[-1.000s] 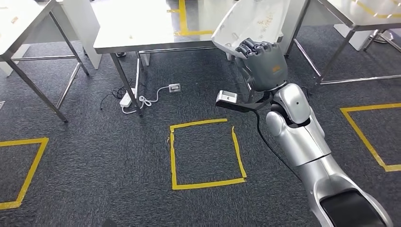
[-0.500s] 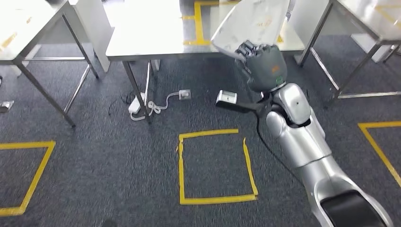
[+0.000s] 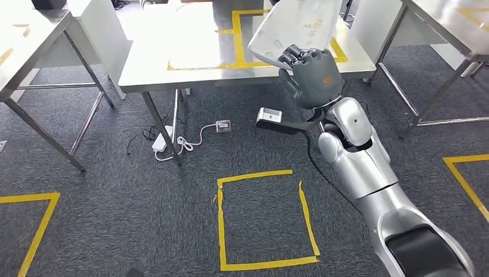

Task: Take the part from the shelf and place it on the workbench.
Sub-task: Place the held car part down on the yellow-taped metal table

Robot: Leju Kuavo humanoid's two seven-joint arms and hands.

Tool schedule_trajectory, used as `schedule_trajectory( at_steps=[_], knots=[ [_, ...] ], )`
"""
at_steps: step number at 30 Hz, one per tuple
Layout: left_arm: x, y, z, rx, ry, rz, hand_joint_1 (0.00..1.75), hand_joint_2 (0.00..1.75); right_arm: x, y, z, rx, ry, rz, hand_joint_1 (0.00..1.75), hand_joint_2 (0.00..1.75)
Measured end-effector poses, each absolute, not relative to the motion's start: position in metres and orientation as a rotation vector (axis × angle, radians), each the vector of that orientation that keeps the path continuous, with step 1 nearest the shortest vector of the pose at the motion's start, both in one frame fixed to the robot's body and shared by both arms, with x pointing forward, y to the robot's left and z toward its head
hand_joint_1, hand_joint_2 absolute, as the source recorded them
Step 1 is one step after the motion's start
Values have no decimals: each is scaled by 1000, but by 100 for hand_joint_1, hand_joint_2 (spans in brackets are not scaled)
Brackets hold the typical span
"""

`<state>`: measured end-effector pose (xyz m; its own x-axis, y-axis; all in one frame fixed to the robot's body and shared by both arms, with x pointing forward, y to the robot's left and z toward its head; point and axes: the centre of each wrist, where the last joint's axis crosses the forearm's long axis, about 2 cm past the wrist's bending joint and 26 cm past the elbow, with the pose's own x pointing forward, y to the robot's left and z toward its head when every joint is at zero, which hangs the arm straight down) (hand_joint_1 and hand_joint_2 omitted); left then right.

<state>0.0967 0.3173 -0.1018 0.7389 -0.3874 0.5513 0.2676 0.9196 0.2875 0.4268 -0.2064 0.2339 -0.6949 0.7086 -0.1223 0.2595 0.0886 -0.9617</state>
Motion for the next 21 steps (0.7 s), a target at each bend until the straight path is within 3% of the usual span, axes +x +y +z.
schedule_trajectory(
  at_steps=[21],
  knots=[
    [97,318,-102,201,-652,-346,0,175,438,-200,232,-749,-1989,1579,175,175]
  ],
)
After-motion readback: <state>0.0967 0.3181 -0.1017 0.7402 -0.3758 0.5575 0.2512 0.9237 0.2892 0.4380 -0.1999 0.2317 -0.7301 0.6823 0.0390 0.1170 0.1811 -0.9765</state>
